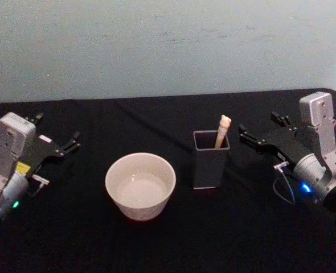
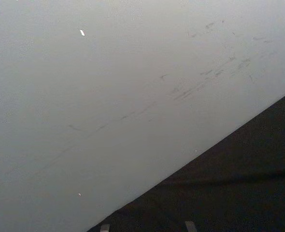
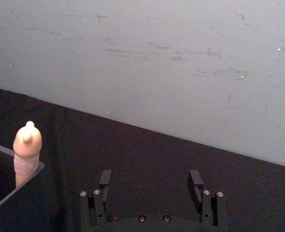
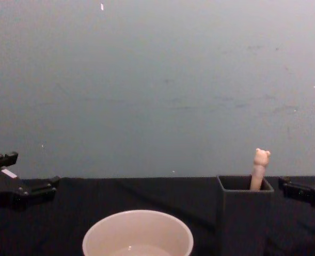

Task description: Pick up the stirring spoon with one hand, stir inside the cup, then place it back in its original position.

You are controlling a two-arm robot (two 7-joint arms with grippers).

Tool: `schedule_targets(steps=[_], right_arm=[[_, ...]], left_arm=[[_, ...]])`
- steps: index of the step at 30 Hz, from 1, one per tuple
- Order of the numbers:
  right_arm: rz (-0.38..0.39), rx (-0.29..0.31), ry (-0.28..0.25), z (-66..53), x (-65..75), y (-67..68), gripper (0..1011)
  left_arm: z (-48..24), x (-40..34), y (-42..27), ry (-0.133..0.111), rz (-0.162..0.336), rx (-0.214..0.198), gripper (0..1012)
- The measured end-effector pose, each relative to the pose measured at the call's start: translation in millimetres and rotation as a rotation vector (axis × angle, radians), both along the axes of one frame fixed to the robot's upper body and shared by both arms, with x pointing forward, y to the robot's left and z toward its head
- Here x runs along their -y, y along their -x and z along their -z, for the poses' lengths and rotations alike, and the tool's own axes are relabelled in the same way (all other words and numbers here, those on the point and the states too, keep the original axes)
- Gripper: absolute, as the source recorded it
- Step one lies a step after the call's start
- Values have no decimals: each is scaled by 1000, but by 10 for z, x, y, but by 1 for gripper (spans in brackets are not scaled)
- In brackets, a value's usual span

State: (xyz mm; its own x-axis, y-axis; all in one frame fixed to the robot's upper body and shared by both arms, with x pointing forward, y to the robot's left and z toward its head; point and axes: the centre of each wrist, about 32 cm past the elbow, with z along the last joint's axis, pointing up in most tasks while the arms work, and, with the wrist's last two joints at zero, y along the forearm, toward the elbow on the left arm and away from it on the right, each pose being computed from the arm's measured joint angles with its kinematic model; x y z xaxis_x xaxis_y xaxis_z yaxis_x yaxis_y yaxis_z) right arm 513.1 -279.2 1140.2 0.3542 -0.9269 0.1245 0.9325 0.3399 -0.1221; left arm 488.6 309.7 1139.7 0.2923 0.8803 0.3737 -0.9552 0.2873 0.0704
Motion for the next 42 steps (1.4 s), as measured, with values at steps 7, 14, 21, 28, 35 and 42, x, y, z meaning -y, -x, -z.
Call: schedule_targets(steps=[7, 14, 21, 28, 35, 42], right_arm=[[-1, 4, -1, -9, 2, 0, 1002], [-2, 6, -3, -12, 2, 2, 1002], [-3, 8, -4, -15, 3, 2, 1002], [-3, 9, -4, -17, 4, 2, 1002], [-4, 10, -5, -19, 4, 2, 1002], [-4, 10, -5, -20, 3, 2, 1002]], left_arm=[[0, 0, 0, 0, 0, 0, 1001], [0, 0, 0, 0, 0, 0, 1001], [0, 0, 0, 0, 0, 0, 1001], [0, 0, 0, 0, 0, 0, 1001], [0, 0, 0, 0, 0, 0, 1001], [0, 0, 0, 0, 0, 0, 1001]])
